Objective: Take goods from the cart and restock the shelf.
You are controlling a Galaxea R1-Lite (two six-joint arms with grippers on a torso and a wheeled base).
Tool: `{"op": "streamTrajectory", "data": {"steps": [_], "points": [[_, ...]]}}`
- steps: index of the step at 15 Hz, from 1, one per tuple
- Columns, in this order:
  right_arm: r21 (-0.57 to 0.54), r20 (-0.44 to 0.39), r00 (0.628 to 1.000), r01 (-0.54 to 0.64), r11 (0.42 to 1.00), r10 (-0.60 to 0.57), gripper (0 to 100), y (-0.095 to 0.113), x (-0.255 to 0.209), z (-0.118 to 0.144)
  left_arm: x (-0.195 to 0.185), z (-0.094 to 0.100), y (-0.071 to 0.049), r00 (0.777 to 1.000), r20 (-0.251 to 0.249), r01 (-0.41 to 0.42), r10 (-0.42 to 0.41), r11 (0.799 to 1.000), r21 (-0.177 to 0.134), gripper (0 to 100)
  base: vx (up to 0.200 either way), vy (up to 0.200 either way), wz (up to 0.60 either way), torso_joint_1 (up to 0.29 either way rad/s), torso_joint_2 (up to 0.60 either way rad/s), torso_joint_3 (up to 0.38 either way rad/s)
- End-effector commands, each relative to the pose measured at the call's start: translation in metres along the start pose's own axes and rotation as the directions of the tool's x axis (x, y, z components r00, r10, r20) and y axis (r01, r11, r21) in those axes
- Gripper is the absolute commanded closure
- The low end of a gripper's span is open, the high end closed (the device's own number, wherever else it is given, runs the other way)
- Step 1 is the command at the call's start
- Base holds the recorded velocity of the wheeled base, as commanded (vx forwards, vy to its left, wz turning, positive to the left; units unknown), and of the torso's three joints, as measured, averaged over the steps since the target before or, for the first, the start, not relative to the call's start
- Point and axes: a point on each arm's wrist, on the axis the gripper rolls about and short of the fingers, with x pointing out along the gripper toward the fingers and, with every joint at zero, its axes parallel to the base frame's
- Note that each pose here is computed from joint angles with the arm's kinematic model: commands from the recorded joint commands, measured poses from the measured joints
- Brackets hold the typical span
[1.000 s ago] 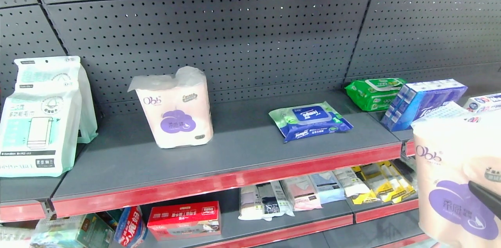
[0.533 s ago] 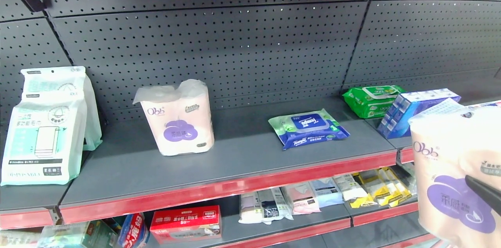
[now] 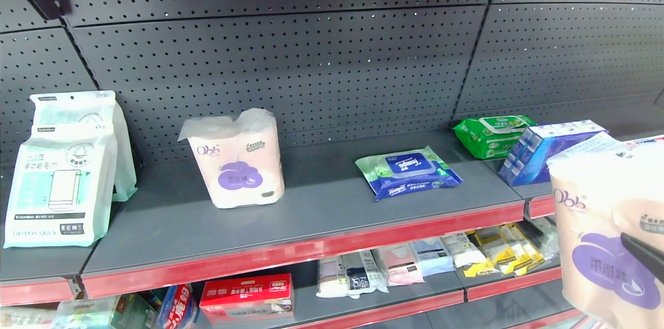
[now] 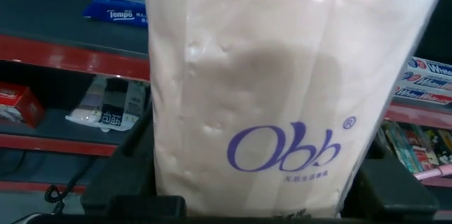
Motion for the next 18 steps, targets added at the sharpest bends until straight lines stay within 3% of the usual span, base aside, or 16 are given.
{"op": "streamTrajectory", "data": {"steps": [1,3,10,14,18], "points": [[-0.002,0.000,1.000,0.000,1.000,0.000,100,0.000,0.000,0.000,0.000,0.000,0.000,1.000,-0.002,-0.001,0.001,1.000,0.000,0,0.000,0.000,0.60,0.002,0.01,0.002],[-0.002,-0.001,1.000,0.000,1.000,0.000,100,0.000,0.000,0.000,0.000,0.000,0.000,1.000,-0.002,-0.001,0.001,1.000,0.000,0,0.000,0.000,0.60,0.000,0.00,0.002],[0.008,-0.014,1.000,0.020,1.000,-0.019,100,0.000,-0.001,-0.005,0.000,0.000,0.000,1.000,-0.002,-0.001,0.001,1.000,0.001,0,0.000,0.000,0.00,0.000,0.00,0.000],[0.038,0.057,0.995,-0.088,0.995,0.086,100,0.001,-0.009,-0.003,0.000,0.000,0.001,0.999,-0.004,0.047,-0.047,0.999,0.004,0,0.000,0.000,0.00,0.000,0.00,0.000],[0.060,0.090,0.994,-0.068,0.996,0.063,100,-0.002,-0.011,0.007,0.000,0.000,0.001,0.997,0.002,0.071,-0.071,0.997,0.009,0,0.000,0.000,0.00,0.000,0.00,0.000]]}}
